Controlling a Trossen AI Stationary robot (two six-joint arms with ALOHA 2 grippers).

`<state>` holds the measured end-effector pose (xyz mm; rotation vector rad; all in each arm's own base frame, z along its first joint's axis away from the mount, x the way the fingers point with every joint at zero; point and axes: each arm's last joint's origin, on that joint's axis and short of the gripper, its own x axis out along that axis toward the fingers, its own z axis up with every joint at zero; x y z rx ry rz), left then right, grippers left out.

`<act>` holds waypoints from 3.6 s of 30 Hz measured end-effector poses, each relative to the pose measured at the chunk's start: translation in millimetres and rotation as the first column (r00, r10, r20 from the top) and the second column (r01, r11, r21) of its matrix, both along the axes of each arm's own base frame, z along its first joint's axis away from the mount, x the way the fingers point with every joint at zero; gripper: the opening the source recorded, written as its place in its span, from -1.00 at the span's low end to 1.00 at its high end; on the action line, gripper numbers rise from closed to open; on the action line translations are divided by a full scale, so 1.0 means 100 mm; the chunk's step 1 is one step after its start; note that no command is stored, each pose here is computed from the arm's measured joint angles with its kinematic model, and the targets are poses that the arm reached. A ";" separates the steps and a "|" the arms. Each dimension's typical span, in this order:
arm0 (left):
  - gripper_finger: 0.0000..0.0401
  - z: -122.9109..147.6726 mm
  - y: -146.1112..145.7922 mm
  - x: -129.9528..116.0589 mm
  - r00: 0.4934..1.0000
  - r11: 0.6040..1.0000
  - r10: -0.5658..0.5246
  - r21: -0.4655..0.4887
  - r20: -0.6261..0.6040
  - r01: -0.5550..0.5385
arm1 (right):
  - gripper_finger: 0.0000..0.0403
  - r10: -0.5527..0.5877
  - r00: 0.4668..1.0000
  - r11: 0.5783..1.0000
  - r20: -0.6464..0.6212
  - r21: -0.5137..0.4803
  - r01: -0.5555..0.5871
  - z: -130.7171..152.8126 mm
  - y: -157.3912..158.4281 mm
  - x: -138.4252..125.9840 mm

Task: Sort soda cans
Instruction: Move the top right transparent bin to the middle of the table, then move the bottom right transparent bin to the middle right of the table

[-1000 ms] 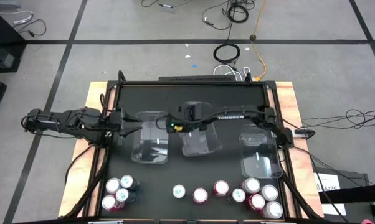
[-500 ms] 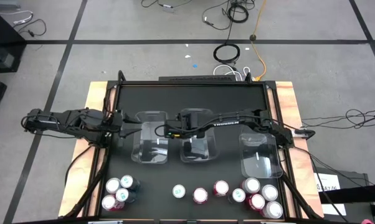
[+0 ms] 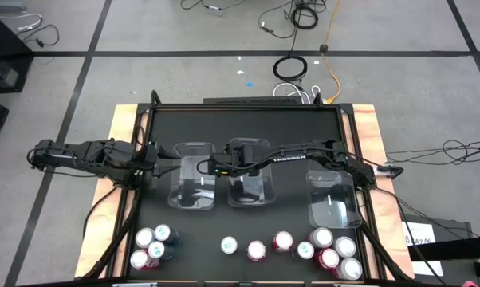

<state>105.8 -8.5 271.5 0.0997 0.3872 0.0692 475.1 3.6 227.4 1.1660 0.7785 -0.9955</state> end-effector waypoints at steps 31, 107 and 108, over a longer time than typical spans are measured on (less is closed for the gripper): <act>-0.28 -0.02 0.00 -0.01 1.000 1.000 0.010 -0.020 -0.022 -0.010 | -0.72 0.172 0.985 0.959 -0.029 -0.225 -0.174 0.98 0.08 -0.60; -0.28 -0.03 0.00 -0.02 0.999 0.997 0.034 -0.066 -0.024 -0.035 | -0.99 -0.063 0.988 0.986 -0.140 0.147 0.084 -0.25 -0.04 -2.19; -0.28 -0.03 0.00 -0.02 0.999 0.997 0.034 -0.066 -0.024 -0.035 | -1.00 -0.054 0.988 0.987 -0.143 0.141 0.074 -0.25 -0.07 -2.13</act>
